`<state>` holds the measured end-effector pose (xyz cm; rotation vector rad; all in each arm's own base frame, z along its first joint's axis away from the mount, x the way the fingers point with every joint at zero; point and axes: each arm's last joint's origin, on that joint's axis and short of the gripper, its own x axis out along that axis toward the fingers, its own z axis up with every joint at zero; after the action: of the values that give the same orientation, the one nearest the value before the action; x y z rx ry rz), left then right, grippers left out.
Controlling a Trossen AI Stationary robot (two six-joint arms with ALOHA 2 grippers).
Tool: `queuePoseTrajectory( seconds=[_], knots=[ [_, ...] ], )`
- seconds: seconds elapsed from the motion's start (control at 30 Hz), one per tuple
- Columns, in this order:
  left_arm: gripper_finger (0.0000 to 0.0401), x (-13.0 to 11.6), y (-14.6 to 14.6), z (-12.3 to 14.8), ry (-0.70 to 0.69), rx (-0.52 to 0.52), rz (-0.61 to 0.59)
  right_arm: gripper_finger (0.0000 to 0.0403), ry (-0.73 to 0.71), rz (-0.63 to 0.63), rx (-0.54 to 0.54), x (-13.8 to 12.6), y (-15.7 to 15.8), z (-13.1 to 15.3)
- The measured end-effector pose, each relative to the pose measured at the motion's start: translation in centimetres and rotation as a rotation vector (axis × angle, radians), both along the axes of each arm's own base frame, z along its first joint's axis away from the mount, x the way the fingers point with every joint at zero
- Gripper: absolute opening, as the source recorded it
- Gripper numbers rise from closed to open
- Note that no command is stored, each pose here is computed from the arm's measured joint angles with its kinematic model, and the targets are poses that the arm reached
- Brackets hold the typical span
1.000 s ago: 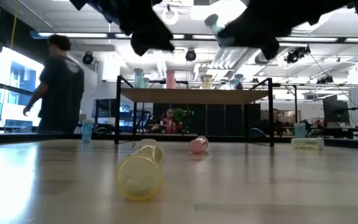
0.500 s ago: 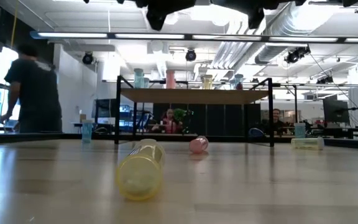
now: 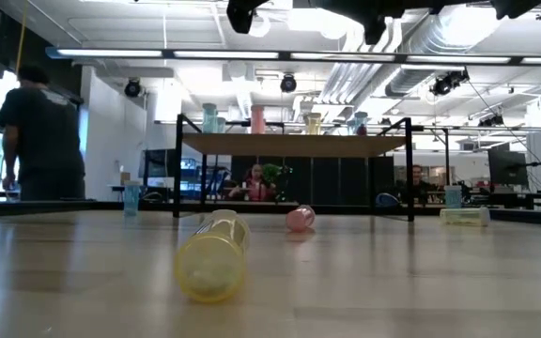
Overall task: Pick and place medicine bottles onto shelf by color
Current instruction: Put the blue pill bottle on the shelf
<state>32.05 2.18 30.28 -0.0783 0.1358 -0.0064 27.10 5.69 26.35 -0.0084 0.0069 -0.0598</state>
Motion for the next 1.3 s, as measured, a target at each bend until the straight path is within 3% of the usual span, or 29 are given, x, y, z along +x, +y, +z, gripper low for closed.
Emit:
queuePoseTrajectory(
  seconds=[1.03, 1.3],
  knots=[
    [0.0157, 2.0, 1.3, -1.1, -0.12, 0.0, 0.002, 0.0079, -0.058, 0.032, 0.009, 0.3, -1.1, 0.6],
    [0.01, 2.0, 1.2, -1.0, -0.121, 0.0, -0.017, 0.0079, -0.058, 0.031, 0.01, 0.3, -1.1, 0.6]
  ],
)
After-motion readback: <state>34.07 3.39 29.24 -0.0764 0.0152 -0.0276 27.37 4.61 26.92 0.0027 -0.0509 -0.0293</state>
